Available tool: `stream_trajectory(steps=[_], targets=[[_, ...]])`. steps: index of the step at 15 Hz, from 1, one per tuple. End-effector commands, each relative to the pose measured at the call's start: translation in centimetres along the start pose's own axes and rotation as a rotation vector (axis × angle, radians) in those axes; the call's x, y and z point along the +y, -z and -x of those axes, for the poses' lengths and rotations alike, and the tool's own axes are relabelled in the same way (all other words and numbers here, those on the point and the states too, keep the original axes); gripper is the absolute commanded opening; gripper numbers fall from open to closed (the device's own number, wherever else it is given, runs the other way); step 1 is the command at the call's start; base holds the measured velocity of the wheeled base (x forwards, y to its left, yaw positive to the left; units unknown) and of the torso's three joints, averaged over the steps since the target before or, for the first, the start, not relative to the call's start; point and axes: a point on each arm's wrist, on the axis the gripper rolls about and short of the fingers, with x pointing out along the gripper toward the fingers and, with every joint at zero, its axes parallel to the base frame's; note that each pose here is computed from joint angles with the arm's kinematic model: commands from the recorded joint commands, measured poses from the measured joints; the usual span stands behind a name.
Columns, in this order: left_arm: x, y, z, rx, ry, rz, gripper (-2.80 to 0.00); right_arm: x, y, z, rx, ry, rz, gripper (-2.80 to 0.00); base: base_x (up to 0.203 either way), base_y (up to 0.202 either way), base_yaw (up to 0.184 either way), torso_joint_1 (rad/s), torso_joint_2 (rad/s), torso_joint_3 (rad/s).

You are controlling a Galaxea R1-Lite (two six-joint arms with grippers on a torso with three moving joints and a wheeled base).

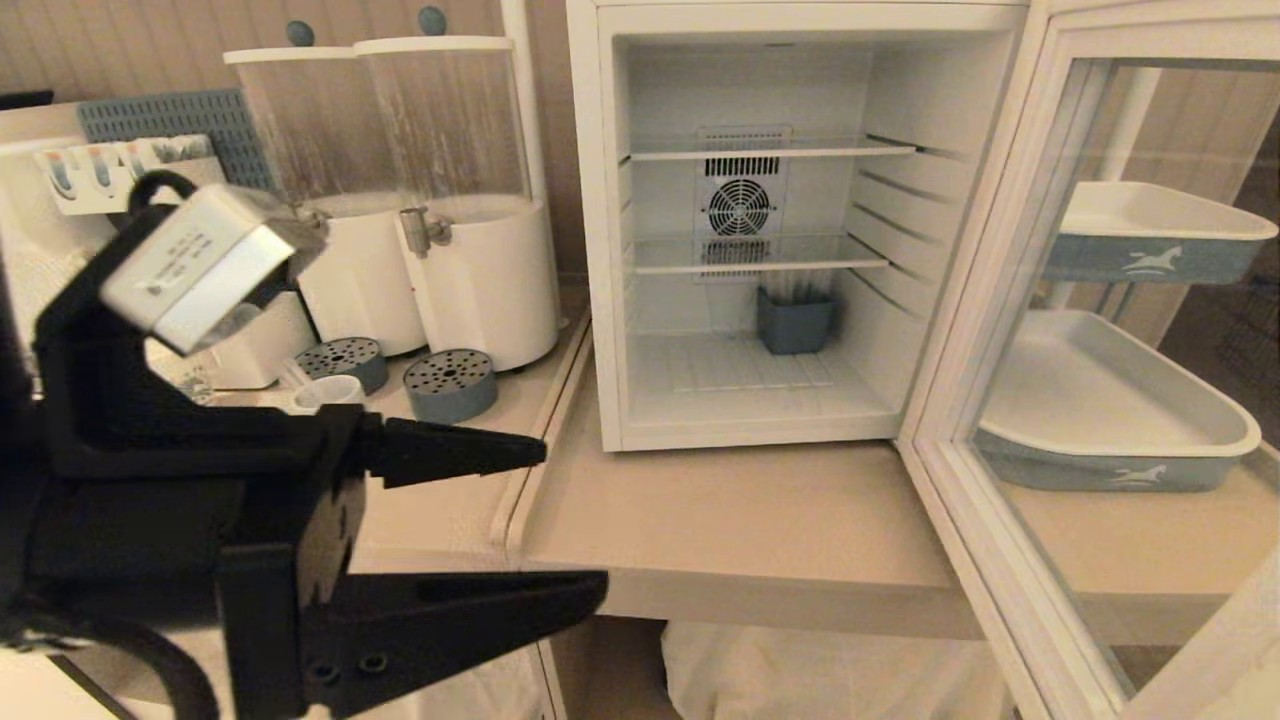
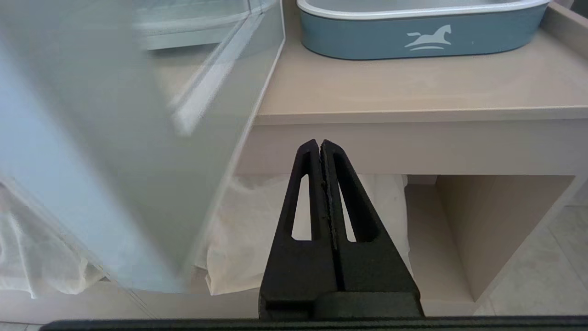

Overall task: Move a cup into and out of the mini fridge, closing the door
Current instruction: Open the freezer door

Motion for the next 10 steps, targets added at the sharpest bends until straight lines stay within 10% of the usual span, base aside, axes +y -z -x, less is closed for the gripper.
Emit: stream_trajectory(steps=[1, 10], targets=[[-1.2, 0.1, 2.2, -0.03, -0.038, -0.013, 0.0, 0.0, 0.0, 0.0, 0.002, 0.0, 0.0, -2.8, 0.0, 0.0, 0.0, 0.0, 0.0, 0.0], [-4.3, 4.6, 7.9, -0.057, -0.068, 0.06, 0.0, 0.0, 0.0, 0.0, 0.001, -0.001, -0.002, -2.8, 0.0, 0.0, 0.0, 0.0, 0.0, 0.0]])
